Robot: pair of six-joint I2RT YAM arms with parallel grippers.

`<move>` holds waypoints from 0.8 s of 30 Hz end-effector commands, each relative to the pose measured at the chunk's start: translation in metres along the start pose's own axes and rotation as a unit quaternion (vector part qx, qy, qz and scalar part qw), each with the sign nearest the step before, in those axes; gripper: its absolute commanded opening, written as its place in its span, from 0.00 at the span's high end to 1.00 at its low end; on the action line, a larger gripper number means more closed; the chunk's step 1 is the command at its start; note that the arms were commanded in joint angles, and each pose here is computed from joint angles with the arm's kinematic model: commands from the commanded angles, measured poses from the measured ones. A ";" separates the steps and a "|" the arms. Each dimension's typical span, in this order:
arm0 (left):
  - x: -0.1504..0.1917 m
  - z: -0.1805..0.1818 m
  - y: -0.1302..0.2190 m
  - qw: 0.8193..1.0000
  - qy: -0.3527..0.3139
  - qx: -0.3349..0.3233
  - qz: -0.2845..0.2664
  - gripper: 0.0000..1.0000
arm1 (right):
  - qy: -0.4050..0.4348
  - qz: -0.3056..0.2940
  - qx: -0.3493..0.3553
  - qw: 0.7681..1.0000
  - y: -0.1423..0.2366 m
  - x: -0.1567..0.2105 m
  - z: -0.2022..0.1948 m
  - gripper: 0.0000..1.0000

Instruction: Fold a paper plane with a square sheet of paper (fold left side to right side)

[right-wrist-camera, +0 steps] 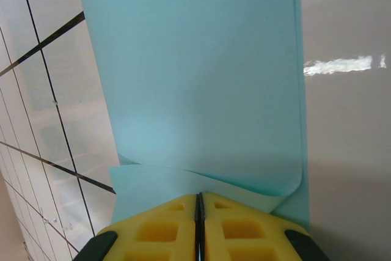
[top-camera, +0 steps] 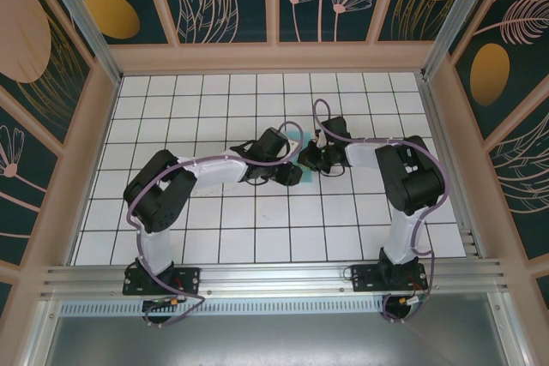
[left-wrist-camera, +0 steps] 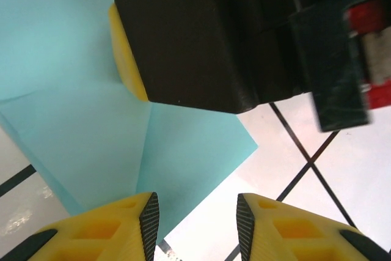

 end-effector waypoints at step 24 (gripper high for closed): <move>0.024 0.027 -0.021 0.998 0.020 -0.052 0.029 0.61 | -0.008 0.028 0.051 0.998 -0.007 0.012 -0.018 0.88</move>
Point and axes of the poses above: each hand's point on the last joint's axis, 136 mm out from that joint toward the fingers, its own y axis back along the fingers, its own z axis along the line the jaws close on, x = y × z, the point moved 7 cm from there along y, back along the fingers, and after that the axes turned 6 degrees about y, right-handed, at the moved point
